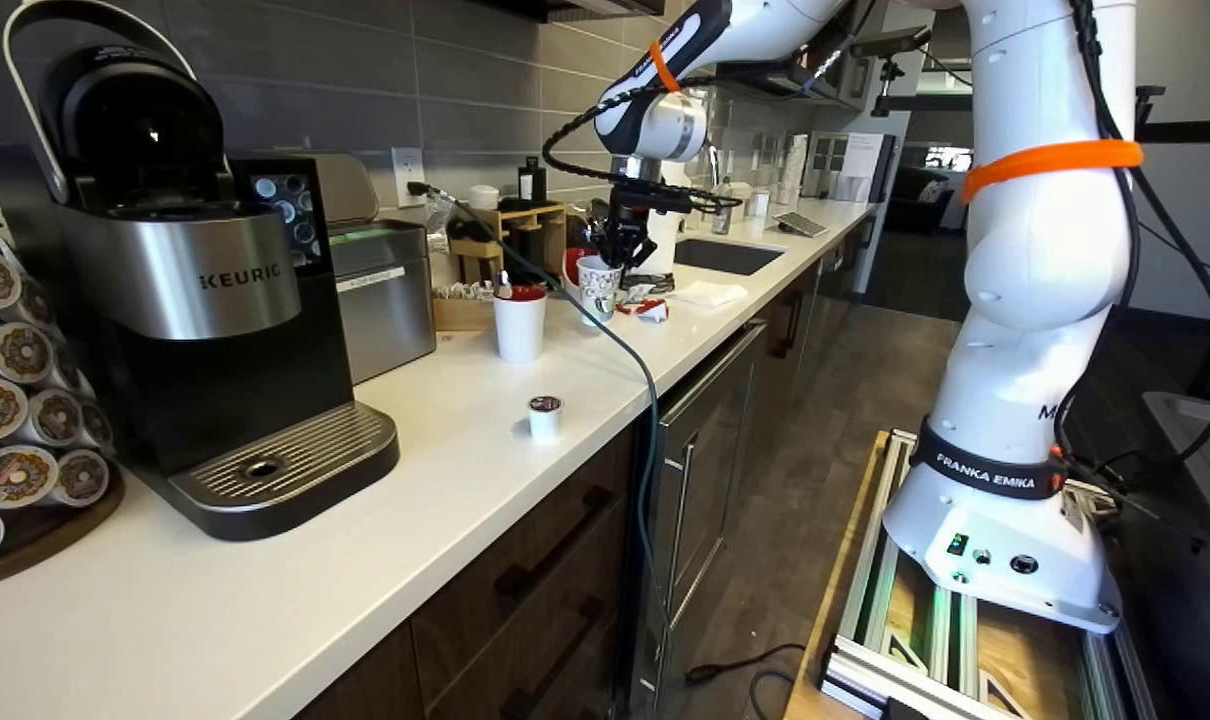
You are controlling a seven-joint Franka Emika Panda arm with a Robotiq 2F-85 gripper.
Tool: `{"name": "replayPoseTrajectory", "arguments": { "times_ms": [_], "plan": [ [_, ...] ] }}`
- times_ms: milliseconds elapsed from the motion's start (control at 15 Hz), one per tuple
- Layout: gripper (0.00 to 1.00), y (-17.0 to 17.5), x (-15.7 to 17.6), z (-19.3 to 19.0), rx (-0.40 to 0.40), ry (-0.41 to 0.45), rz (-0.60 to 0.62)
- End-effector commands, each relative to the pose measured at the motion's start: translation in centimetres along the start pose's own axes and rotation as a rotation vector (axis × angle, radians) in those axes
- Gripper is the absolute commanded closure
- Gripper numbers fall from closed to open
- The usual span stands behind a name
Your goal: Pick up the coffee cup
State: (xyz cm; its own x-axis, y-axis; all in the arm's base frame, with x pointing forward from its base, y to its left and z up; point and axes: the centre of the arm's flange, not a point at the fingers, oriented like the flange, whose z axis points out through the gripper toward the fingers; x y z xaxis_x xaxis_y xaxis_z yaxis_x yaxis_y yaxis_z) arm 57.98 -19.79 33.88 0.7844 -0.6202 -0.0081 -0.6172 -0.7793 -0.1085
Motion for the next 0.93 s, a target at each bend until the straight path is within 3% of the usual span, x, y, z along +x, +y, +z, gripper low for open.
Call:
{"name": "replayPoseTrajectory", "arguments": {
  "times_ms": [0,200,600,800,867],
  "plan": [
    [0.65,-0.2,-0.6,0.2,-0.023,-0.039,0.008],
    [0.43,-0.2,-0.8,0.1,-0.023,-0.039,0.009],
    [0.00,-1.8,-2.6,-3.4,0.000,0.049,-0.054],
    [0.00,-3.4,-4.9,-6.7,-0.049,0.127,-0.175],
    [0.00,-3.1,-1.8,-5.1,-0.021,0.075,-0.109]
  ]
}}
